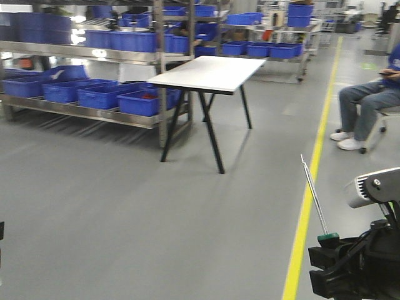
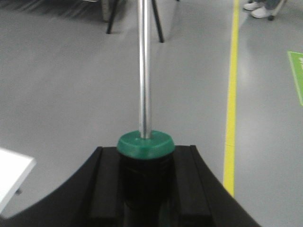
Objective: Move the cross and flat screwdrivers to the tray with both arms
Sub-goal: 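Drive the base away from the table holding both screwdrivers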
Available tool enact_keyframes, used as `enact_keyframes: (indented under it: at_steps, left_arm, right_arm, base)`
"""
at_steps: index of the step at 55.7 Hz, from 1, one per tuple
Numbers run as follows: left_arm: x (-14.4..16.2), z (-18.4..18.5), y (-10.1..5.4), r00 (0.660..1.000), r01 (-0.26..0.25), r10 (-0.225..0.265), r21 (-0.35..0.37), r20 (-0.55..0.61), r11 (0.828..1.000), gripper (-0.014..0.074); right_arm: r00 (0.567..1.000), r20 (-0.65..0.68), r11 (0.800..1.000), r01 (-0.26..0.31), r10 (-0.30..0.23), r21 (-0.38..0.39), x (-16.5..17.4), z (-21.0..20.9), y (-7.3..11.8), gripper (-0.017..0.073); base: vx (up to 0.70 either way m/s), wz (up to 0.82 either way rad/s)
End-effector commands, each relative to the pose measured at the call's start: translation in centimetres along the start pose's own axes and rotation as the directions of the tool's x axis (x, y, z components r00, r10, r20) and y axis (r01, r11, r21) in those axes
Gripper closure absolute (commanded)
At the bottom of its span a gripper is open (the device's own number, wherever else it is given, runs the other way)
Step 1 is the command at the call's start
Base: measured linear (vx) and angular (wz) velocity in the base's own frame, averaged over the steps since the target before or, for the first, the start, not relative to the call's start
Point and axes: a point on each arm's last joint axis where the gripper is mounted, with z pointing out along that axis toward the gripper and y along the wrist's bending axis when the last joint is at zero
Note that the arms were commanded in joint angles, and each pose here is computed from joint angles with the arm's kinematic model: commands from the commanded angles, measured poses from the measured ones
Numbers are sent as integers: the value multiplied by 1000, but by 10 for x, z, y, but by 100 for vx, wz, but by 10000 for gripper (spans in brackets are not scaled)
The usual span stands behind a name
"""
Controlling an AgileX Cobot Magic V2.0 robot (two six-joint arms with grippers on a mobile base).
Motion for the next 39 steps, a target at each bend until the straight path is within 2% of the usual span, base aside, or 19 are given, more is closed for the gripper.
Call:
enact_keyframes:
  at_steps: [1,22,39]
  left_arm:
    - [-17,-8,-3,993,-2,-2,34,118,999,591]
    - [-17,-8,-3,993,-2,-2,34,118,999,591]
    - [-17,-8,-3,993,-2,-2,34,118,999,591]
  right_arm:
    - [994,108,1000,15,-15,1,-15,-11,0,567]
    - [996,91,1000,15,-15,2,-13,-10,0,567]
    - [996,91,1000,15,-15,2,-13,-10,0,567]
  base:
    - [12,-50]
    - [18,-43]
    - [28,-27]
